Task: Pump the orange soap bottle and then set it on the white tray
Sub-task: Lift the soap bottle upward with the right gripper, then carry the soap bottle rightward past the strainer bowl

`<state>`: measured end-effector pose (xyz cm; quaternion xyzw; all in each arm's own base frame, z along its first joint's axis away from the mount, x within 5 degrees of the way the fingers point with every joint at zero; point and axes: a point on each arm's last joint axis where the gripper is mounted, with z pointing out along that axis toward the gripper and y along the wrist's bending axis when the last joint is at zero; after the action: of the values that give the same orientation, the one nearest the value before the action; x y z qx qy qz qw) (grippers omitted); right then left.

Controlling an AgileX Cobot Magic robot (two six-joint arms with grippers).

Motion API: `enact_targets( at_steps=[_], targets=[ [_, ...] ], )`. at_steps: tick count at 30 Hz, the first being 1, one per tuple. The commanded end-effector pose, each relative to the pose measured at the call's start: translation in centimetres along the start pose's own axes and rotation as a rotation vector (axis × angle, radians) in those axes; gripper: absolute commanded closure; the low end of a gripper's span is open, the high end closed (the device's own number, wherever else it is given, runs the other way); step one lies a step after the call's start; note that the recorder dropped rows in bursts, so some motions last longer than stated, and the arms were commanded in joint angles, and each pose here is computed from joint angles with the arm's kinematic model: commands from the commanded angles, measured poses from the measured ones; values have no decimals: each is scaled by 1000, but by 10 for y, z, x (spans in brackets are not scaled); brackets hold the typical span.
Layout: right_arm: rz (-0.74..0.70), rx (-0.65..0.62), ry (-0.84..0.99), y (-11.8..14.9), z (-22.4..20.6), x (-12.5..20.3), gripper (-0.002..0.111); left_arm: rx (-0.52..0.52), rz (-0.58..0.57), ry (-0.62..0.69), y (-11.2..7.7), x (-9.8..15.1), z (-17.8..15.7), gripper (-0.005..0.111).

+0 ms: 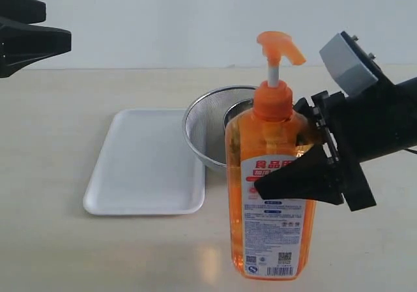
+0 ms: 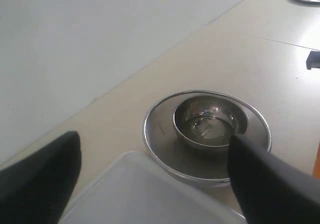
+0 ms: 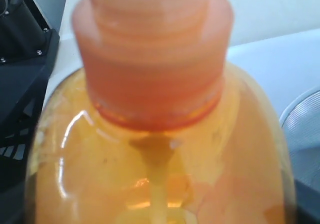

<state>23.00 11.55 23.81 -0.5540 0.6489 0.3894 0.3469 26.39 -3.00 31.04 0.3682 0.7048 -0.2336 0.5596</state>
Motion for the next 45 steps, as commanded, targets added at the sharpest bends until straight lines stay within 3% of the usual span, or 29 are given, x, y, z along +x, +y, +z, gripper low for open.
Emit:
enact_targets(
  at_steps=[1,11,22,30,35,45],
  targets=[
    [-28,-4,-73,11,-8,-17,108,-9,3,1,0,0,-2,33],
    [-46,25,-94,24,-18,-31,108,-7,3,0,-1,0,-2,33],
    [-30,172,-86,20,-25,-37,108,-7,3,0,-1,0,-2,33],
    [-51,414,-101,26,-46,-53,108,-7,3,0,-1,0,-2,33],
    [15,632,-128,24,-63,-60,108,-7,3,0,-1,0,-2,33],
    [29,784,-115,15,-72,-59,108,-7,3,0,-1,0,-2,33]
  ],
)
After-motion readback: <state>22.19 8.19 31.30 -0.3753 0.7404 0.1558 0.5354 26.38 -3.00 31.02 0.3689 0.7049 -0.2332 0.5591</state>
